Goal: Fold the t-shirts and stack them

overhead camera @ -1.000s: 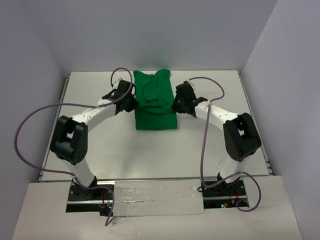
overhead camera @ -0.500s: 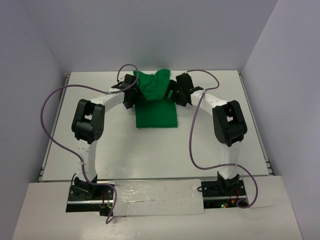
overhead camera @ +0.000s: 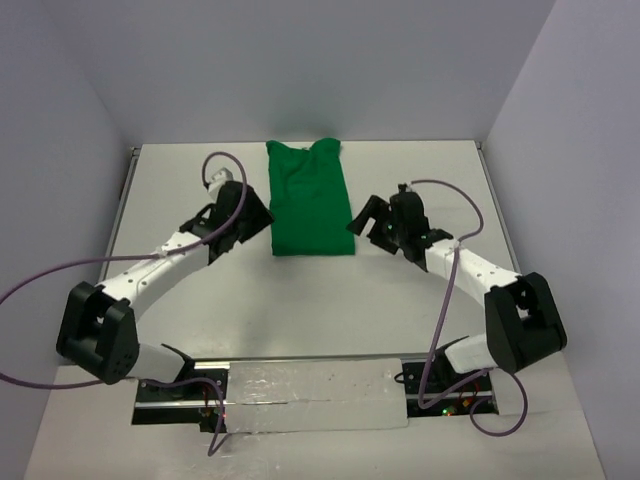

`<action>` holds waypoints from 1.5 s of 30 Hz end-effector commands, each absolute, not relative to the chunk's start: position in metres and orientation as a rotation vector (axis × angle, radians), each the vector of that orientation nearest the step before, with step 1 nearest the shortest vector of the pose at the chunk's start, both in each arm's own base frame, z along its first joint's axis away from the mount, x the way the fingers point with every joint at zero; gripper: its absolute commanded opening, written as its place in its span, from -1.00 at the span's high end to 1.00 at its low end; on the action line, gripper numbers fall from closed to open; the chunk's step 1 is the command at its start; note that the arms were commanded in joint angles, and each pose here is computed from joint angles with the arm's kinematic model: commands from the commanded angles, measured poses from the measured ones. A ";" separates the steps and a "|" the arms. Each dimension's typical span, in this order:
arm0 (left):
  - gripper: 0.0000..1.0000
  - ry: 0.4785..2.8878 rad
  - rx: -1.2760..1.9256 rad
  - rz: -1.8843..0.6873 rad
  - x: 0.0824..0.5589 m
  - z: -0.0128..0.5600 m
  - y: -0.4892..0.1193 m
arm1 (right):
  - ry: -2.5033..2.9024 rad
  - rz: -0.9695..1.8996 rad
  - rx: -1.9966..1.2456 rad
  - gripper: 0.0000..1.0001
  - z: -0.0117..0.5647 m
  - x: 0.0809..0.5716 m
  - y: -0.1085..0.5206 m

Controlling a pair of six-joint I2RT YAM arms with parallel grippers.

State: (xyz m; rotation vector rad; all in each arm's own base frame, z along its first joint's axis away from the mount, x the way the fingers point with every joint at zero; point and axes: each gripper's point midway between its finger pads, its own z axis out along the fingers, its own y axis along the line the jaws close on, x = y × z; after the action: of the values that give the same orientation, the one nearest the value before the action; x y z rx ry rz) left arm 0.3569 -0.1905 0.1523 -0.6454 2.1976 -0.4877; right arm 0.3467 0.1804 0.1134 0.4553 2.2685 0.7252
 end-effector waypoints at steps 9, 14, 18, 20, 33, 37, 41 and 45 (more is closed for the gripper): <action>-0.45 2.282 -0.765 -0.811 0.337 0.080 -0.249 | 2.255 1.052 0.677 -0.61 0.071 0.330 0.212; -0.36 2.296 -0.808 -0.759 0.341 0.055 -0.245 | 2.254 1.029 0.755 -0.52 0.053 0.346 0.213; -0.19 2.318 -0.828 -0.729 0.346 0.039 -0.247 | 2.265 0.982 0.769 -0.34 0.045 0.359 0.213; -0.08 2.323 -0.832 -0.704 0.350 0.035 -0.247 | 2.273 0.951 0.762 -0.21 0.043 0.365 0.212; 0.79 2.348 -0.776 -0.595 0.362 0.035 -0.235 | 2.293 0.875 0.638 0.82 0.056 0.373 0.210; 0.79 2.403 -0.743 -0.604 0.332 0.037 -0.229 | 2.319 0.875 0.541 0.82 0.058 0.345 0.203; 0.79 2.447 -0.717 -0.600 0.295 0.042 -0.229 | 2.361 0.821 0.422 0.82 0.057 0.316 0.191; 0.79 2.478 -0.676 -0.666 0.245 0.055 -0.238 | 2.403 0.828 0.373 0.82 0.050 0.266 0.179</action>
State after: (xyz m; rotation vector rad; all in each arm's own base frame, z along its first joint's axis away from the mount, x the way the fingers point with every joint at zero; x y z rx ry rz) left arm 0.2881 -0.2429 0.0508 -0.6870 2.4311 -0.6847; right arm 0.3059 0.1970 0.0612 0.4591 2.3501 0.8923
